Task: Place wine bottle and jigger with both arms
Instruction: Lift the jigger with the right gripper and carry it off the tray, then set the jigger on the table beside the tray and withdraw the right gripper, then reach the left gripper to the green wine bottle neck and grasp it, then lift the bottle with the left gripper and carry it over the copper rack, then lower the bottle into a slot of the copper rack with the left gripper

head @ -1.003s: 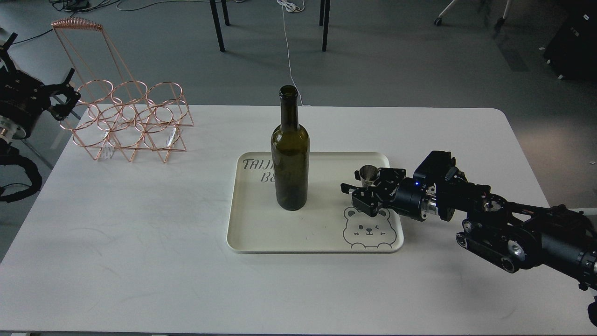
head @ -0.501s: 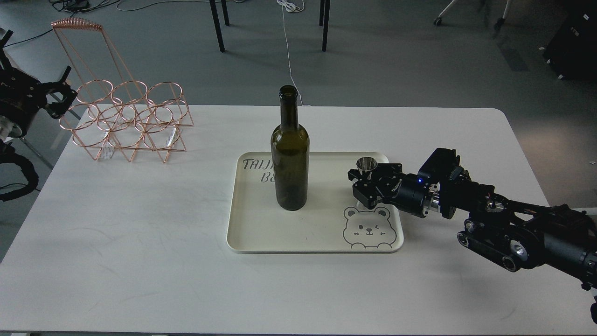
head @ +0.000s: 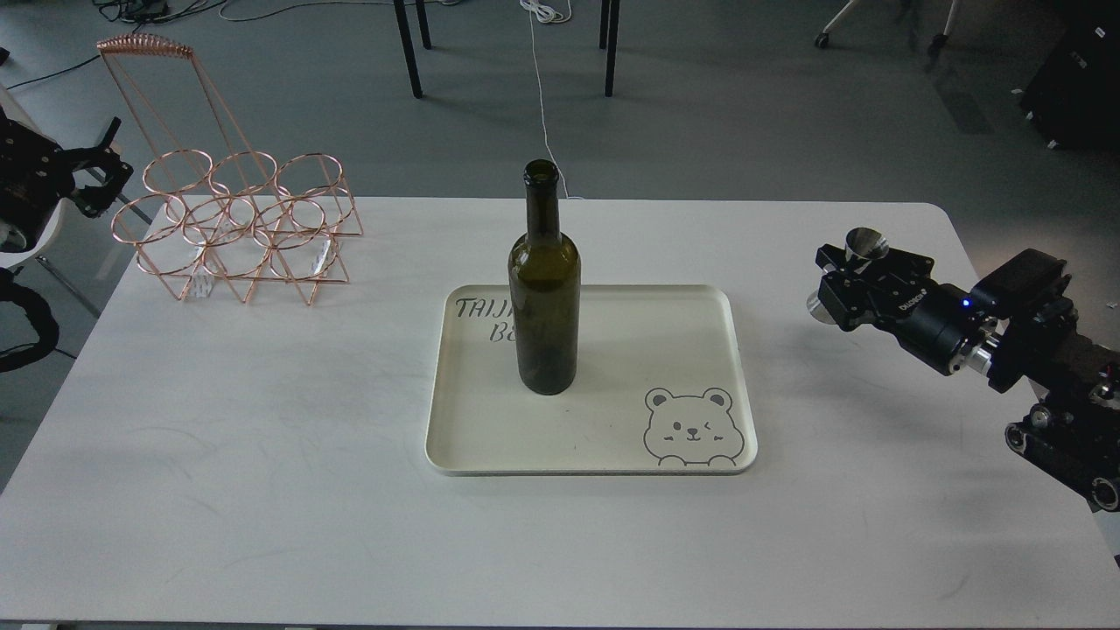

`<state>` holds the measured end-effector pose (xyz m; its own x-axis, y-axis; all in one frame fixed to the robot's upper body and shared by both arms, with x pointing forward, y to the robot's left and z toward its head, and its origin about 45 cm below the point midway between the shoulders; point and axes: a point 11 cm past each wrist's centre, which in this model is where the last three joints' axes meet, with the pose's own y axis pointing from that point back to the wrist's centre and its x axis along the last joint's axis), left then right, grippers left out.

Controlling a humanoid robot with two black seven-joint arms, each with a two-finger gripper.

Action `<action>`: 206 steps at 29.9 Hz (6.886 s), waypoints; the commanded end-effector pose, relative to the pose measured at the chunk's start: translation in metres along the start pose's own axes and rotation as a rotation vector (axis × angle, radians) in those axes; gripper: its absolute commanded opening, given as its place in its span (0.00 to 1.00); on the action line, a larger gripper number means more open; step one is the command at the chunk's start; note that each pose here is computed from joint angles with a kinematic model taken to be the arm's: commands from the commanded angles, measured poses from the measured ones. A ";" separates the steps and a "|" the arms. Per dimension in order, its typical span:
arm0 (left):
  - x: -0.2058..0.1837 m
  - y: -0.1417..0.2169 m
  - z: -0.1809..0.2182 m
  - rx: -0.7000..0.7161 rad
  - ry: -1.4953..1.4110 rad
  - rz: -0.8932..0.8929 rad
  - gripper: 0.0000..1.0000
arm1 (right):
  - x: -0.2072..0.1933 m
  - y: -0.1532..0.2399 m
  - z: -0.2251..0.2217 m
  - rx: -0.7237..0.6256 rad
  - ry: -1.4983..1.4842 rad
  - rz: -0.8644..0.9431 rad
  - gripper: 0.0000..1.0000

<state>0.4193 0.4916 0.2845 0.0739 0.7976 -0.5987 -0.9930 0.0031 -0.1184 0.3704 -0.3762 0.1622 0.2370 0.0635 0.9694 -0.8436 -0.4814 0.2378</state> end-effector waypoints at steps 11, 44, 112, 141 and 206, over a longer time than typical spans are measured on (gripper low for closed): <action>-0.003 -0.003 0.013 -0.018 -0.018 -0.008 0.99 | -0.057 0.051 0.034 -0.221 -0.168 -0.059 0.11; -0.003 -0.001 0.052 -0.051 -0.081 -0.005 0.99 | -0.037 0.113 0.037 -0.226 -0.220 -0.082 0.95; -0.283 0.056 -0.180 -0.033 -2.040 -1.275 0.94 | 0.160 0.035 0.144 -0.133 -1.523 0.786 0.97; -0.297 0.039 -0.171 -0.143 -2.008 -1.158 0.13 | 0.160 0.039 0.147 -0.140 -1.519 0.787 0.97; -0.118 -0.037 -0.024 0.228 -2.078 -0.584 0.21 | 0.143 0.060 0.157 -0.202 -1.507 0.781 0.97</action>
<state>0.4497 0.3827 0.3577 0.2266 0.0222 0.9737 -0.9115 0.3571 0.2040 0.4285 -0.5343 0.3060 -0.1196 -0.9924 -0.0295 -0.9863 0.1221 -0.1109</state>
